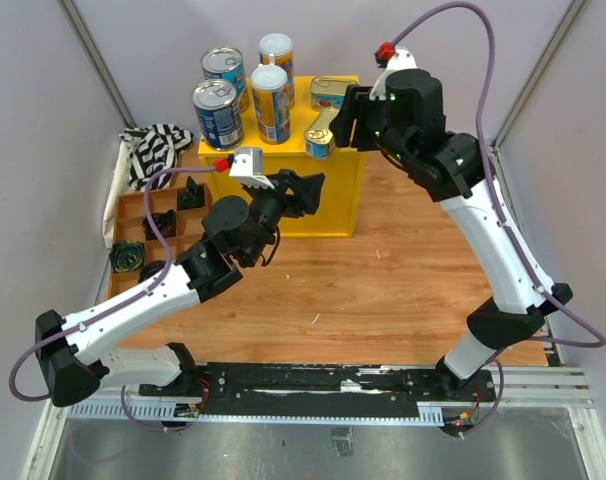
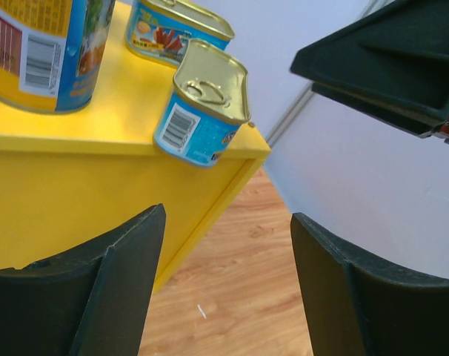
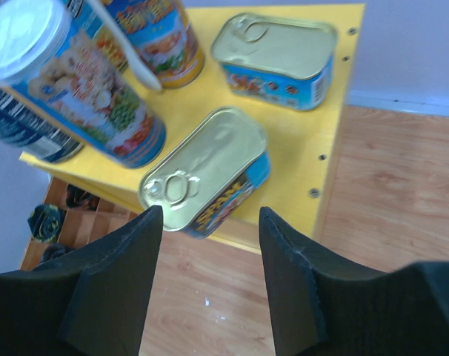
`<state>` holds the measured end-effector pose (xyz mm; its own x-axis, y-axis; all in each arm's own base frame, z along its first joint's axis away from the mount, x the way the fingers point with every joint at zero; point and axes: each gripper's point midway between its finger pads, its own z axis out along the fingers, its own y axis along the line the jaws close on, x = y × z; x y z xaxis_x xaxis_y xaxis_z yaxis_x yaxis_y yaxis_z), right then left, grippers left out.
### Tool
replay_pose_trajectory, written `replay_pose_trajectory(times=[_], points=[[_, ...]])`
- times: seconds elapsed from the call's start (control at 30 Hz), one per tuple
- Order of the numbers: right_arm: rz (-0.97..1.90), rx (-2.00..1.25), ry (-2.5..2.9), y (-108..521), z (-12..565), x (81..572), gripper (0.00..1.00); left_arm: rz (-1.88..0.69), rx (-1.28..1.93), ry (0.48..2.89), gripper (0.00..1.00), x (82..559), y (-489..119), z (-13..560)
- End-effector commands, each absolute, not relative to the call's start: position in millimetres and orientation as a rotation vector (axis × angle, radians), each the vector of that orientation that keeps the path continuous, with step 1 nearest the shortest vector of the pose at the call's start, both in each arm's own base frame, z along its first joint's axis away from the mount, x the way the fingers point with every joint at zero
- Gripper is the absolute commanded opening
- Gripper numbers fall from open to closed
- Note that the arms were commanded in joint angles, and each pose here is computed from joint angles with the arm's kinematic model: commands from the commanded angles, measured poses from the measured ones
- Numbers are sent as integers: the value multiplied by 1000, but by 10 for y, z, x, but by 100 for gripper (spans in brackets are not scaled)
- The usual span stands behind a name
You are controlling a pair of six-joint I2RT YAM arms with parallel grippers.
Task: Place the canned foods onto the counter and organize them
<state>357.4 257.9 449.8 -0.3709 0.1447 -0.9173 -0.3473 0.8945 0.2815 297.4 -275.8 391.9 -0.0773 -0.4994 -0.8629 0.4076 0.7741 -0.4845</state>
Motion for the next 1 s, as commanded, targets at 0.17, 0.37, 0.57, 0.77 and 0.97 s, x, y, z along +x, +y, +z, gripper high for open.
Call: replay_pose_trajectory(times=[0.17, 0.37, 0.57, 0.77, 0.97], points=[[528, -65, 1819, 2235, 4621, 4020, 46, -649, -106, 1387, 68, 3239, -2800, 4266], [565, -78, 1805, 2236, 4595, 4219, 40, -593, -114, 1385, 63, 3362, -2847, 4235], [620, -101, 1798, 2280, 4582, 4348, 38, -562, -120, 1378, 60, 3447, -2890, 4237], [651, -119, 1817, 2353, 4480, 4417, 37, -532, -132, 1385, 60, 3511, -2907, 4210], [679, -125, 1841, 2400, 4364, 4479, 37, -511, -132, 1393, 60, 3551, -2926, 4185]])
